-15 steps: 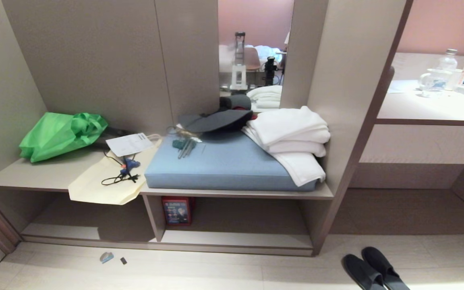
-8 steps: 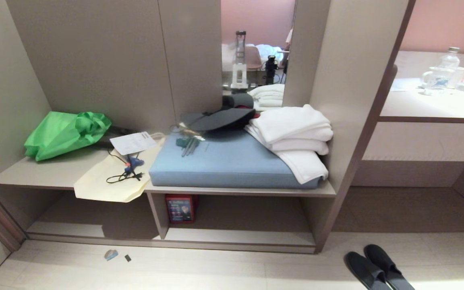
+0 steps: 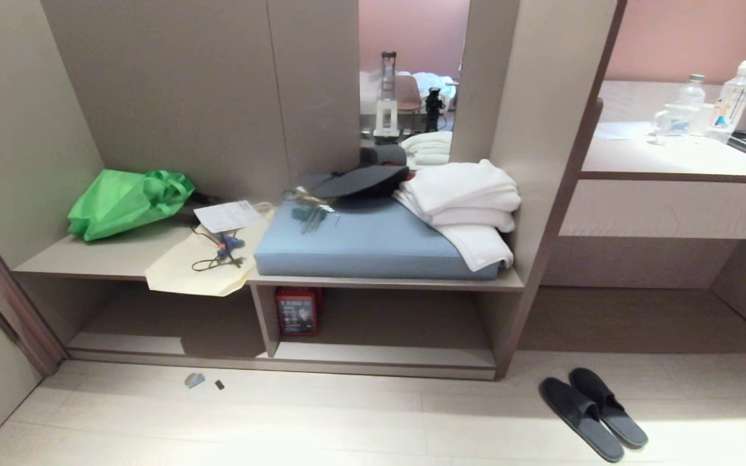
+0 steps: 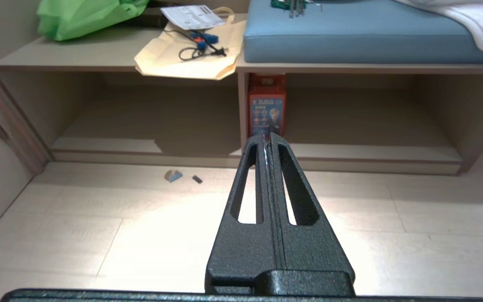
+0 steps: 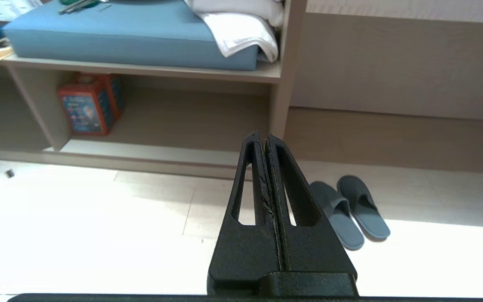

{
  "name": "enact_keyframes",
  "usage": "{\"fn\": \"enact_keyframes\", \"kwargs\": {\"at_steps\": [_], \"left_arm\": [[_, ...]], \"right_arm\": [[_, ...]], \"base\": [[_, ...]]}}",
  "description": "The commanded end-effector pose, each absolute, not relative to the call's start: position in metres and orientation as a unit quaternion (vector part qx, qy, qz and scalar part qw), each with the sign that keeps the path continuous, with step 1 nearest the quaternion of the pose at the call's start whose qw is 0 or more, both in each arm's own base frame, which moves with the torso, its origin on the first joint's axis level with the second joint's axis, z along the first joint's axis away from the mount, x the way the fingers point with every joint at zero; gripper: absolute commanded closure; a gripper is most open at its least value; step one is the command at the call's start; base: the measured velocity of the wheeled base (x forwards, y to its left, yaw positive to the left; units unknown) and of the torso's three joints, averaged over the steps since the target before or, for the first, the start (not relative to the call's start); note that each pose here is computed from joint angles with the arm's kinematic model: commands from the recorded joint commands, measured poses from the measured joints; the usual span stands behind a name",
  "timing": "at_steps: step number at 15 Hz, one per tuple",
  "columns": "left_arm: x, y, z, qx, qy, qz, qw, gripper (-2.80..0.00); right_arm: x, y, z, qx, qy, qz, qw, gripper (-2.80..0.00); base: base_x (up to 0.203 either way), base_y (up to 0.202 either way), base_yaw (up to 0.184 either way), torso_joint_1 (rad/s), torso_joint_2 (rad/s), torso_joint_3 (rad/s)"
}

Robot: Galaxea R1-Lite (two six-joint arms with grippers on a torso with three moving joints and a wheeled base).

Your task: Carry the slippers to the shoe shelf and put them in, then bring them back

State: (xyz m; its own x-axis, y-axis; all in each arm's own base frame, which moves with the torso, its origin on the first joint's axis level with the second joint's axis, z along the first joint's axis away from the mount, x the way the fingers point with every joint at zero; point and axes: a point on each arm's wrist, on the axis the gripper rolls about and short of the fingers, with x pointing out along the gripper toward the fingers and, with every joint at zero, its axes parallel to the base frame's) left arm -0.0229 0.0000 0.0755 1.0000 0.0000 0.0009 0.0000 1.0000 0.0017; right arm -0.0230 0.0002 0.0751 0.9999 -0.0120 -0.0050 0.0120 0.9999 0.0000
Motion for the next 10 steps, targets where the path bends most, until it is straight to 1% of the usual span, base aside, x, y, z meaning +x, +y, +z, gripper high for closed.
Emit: {"fn": "enact_keyframes", "kwargs": {"at_steps": [1,10], "left_arm": [[-0.0228,0.0000,0.0755,0.001,0.000,0.000,1.000,0.00],[-0.0228,0.0000,0.0755,0.001,0.000,0.000,1.000,0.00]], "right_arm": [[-0.0228,0.0002,0.0750,-0.001,0.003,-0.005,1.000,0.00],[-0.0229,0.0002,0.0751,0.001,0.003,-0.006,1.000,0.00]], "base": [[-0.187,0.000,0.001,0.002,0.00,0.002],[-0.197,0.000,0.001,0.003,0.00,0.002]]}}
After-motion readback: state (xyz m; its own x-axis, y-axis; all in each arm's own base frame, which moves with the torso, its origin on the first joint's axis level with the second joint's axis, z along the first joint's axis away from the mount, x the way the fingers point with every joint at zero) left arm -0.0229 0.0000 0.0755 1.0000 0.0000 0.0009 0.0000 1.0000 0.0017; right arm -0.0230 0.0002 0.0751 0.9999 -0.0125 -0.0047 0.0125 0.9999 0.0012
